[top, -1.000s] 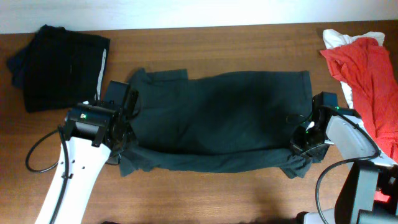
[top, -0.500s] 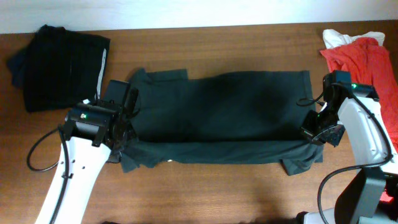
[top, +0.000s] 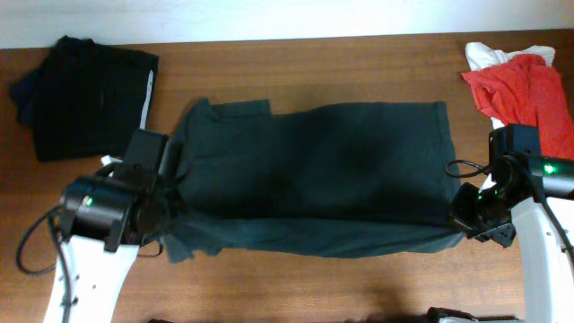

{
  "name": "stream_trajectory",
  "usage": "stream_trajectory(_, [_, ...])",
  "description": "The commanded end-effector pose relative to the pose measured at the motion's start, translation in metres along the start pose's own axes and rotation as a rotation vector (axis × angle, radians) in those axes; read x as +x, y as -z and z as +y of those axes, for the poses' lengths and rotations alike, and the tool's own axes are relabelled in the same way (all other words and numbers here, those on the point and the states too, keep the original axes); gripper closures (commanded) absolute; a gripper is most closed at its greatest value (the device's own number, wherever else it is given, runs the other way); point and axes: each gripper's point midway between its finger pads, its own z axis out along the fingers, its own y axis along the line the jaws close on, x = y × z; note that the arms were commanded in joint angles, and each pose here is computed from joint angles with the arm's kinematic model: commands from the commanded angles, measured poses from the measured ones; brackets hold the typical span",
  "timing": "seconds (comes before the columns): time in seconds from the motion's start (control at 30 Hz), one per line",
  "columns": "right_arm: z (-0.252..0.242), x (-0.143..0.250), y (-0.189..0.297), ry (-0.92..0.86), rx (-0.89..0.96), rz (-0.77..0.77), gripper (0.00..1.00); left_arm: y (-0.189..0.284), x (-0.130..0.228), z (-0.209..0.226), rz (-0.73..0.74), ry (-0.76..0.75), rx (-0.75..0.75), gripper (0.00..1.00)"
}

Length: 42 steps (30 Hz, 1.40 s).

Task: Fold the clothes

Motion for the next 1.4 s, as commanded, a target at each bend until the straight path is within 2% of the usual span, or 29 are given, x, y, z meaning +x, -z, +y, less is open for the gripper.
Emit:
stream_trajectory(0.0, [-0.004, -0.011, 0.008, -0.010, 0.023, -0.069, 0.96, -0.004, -0.001, -0.001, 0.024, -0.013, -0.018, 0.99])
stream_trajectory(0.2, [0.014, -0.035, -0.011, -0.009, -0.009, -0.047, 0.96, -0.024, -0.025, -0.028, 0.001, -0.006, 0.001, 0.99])
stream_trajectory(0.37, [0.032, -0.073, -0.047, -0.009, -0.006, -0.041, 0.96, -0.081, -0.080, -0.064, -0.100, 0.001, -0.082, 0.99])
stream_trajectory(0.6, [0.055, -0.116, -0.101, -0.008, -0.025, -0.046, 0.96, -0.156, -0.103, -0.105, -0.094, -0.003, -0.096, 0.99])
stream_trajectory(0.63, [0.057, -0.120, -0.107, -0.008, -0.025, -0.046, 0.92, -0.162, -0.104, -0.107, -0.094, -0.005, -0.103, 0.92])
stream_trajectory(0.67, [0.057, -0.120, -0.110, -0.008, -0.023, -0.042, 0.64, -0.168, -0.104, -0.106, -0.093, -0.009, -0.121, 0.43])
stream_trajectory(0.7, [0.056, -0.120, -0.109, 0.001, -0.021, -0.038, 0.26, -0.168, -0.104, -0.105, -0.088, -0.034, -0.130, 0.01])
stream_trajectory(0.73, [0.055, -0.118, -0.102, 0.019, -0.015, -0.024, 0.14, -0.163, -0.106, -0.103, -0.088, -0.099, -0.130, 0.01])
stream_trajectory(0.8, [0.055, -0.118, -0.077, 0.021, -0.006, -0.004, 0.03, -0.143, -0.110, -0.095, -0.079, -0.106, -0.137, 0.01])
stream_trajectory(0.9, [0.053, -0.114, -0.021, 0.043, -0.001, 0.019, 0.01, -0.097, -0.104, -0.081, -0.022, -0.120, -0.125, 0.01])
stream_trajectory(1.0, [0.063, -0.096, -0.021, 0.111, -0.039, 0.089, 0.01, -0.099, -0.056, -0.097, 0.200, -0.213, 0.016, 0.04])
stream_trajectory(1.07, [0.067, -0.073, -0.043, 0.161, -0.014, 0.165, 0.01, -0.114, -0.022, -0.098, 0.315, -0.265, 0.026, 0.29])
stream_trajectory(1.1, [0.068, -0.064, -0.054, 0.179, -0.002, 0.191, 0.01, -0.123, -0.009, -0.096, 0.342, -0.283, 0.008, 0.46])
stream_trajectory(1.13, [0.068, -0.052, -0.067, 0.197, 0.015, 0.226, 0.01, -0.132, 0.002, -0.094, 0.369, -0.295, -0.001, 0.53])
stream_trajectory(1.23, [0.060, -0.024, -0.102, 0.204, 0.051, 0.298, 0.01, -0.158, 0.029, -0.084, 0.427, -0.305, -0.024, 0.63])
stream_trajectory(1.37, [0.057, -0.004, -0.136, 0.201, 0.029, 0.333, 0.00, -0.187, 0.046, -0.077, 0.434, -0.298, -0.030, 0.64])
